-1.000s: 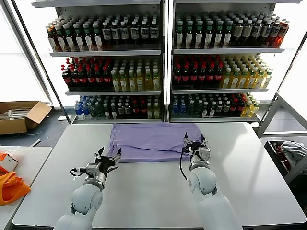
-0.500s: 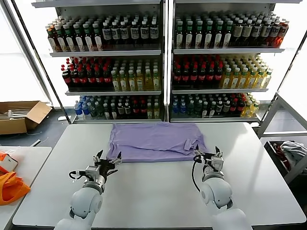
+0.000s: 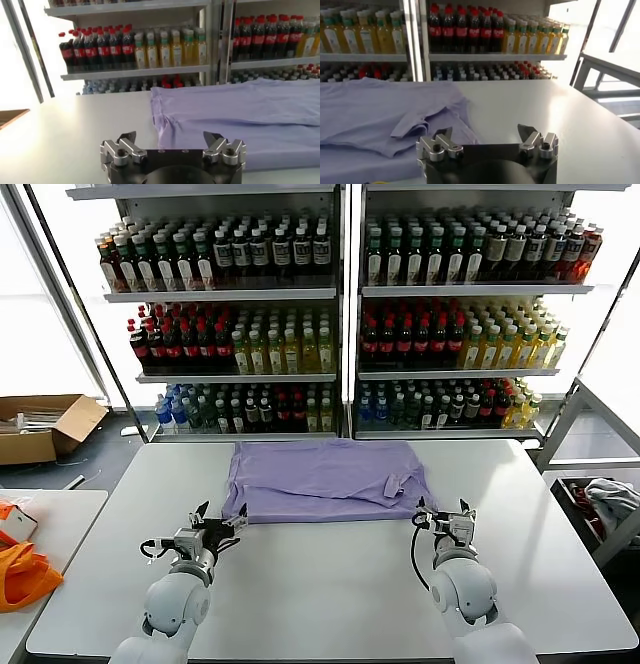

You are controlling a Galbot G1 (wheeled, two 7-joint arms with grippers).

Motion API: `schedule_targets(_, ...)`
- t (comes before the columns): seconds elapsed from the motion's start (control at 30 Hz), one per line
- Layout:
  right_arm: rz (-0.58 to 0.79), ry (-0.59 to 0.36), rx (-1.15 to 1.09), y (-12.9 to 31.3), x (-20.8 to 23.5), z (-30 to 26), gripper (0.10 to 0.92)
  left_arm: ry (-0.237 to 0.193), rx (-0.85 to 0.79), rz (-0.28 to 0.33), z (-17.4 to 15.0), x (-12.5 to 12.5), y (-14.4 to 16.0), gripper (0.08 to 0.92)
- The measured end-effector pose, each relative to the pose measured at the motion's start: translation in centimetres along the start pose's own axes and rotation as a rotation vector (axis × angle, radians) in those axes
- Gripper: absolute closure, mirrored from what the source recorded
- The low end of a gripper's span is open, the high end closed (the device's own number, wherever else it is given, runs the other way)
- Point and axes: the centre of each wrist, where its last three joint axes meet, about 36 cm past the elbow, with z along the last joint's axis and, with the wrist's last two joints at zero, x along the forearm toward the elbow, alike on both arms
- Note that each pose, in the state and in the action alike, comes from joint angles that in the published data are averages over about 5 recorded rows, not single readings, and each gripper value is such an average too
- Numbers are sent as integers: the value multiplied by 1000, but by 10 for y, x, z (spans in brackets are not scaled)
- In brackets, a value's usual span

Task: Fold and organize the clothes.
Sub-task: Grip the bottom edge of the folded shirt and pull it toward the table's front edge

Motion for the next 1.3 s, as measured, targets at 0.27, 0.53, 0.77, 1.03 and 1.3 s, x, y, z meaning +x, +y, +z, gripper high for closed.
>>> schedule_targets(0.27, -16, 25, 11, 10, -6, 6, 211, 34, 0, -2, 6, -6, 1, 177)
schedule_targets(0.53, -28, 40, 24, 14, -6, 15, 419, 53, 3, 4, 11, -6, 2, 265)
schedule_targets(0.77, -35, 45, 21, 16, -3, 22, 619, 51, 9, 23, 16, 0, -3, 464)
schedule_targets(1.03, -42, 49, 12, 14, 2, 28, 851, 52, 7, 44, 24, 10, -10, 698)
schedule_targets(1.3, -48, 32, 0, 16, 20, 23, 902, 36, 4, 37, 27, 23, -10, 893)
